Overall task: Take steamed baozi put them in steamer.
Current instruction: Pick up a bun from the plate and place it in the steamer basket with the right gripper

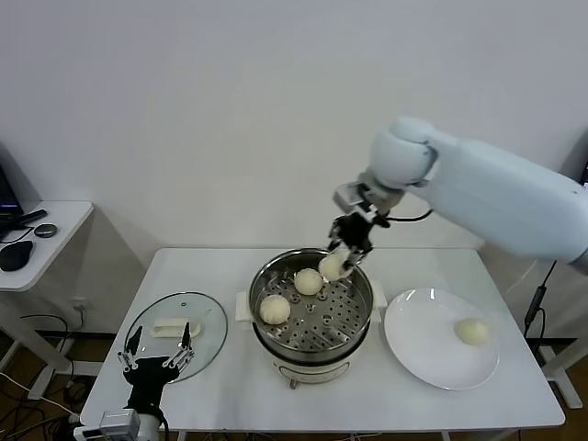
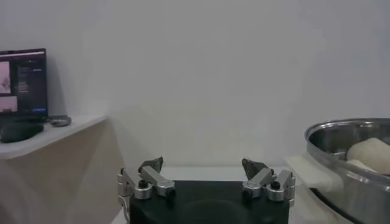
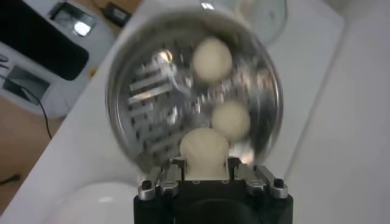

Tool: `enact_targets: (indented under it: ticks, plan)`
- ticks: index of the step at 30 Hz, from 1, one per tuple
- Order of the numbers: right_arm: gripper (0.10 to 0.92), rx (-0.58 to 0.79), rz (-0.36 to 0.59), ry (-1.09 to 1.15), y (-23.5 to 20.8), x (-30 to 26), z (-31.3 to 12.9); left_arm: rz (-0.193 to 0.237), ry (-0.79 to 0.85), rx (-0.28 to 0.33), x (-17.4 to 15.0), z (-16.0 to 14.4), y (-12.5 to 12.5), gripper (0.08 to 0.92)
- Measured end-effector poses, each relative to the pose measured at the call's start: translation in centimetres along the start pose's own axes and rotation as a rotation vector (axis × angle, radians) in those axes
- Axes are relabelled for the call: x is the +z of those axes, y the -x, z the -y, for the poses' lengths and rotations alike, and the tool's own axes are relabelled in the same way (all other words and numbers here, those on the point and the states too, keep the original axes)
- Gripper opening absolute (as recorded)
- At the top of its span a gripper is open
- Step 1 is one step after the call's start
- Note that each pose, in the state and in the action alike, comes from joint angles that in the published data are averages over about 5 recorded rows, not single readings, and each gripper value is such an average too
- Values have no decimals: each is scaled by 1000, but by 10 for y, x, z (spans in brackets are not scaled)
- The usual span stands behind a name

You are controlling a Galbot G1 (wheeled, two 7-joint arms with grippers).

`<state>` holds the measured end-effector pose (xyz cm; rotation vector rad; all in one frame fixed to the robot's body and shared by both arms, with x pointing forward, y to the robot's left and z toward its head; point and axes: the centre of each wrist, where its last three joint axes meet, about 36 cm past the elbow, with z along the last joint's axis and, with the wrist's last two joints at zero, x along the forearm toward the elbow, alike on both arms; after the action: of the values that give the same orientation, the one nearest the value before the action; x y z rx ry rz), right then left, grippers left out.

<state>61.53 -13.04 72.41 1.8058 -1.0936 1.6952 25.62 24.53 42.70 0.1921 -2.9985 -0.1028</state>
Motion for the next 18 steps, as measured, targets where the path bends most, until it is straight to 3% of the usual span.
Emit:
enact_targets:
  ticks: [18]
  plan:
    - [416, -64, -49, -502, 75, -58, -11, -3, 1, -2, 1, 1, -1, 823]
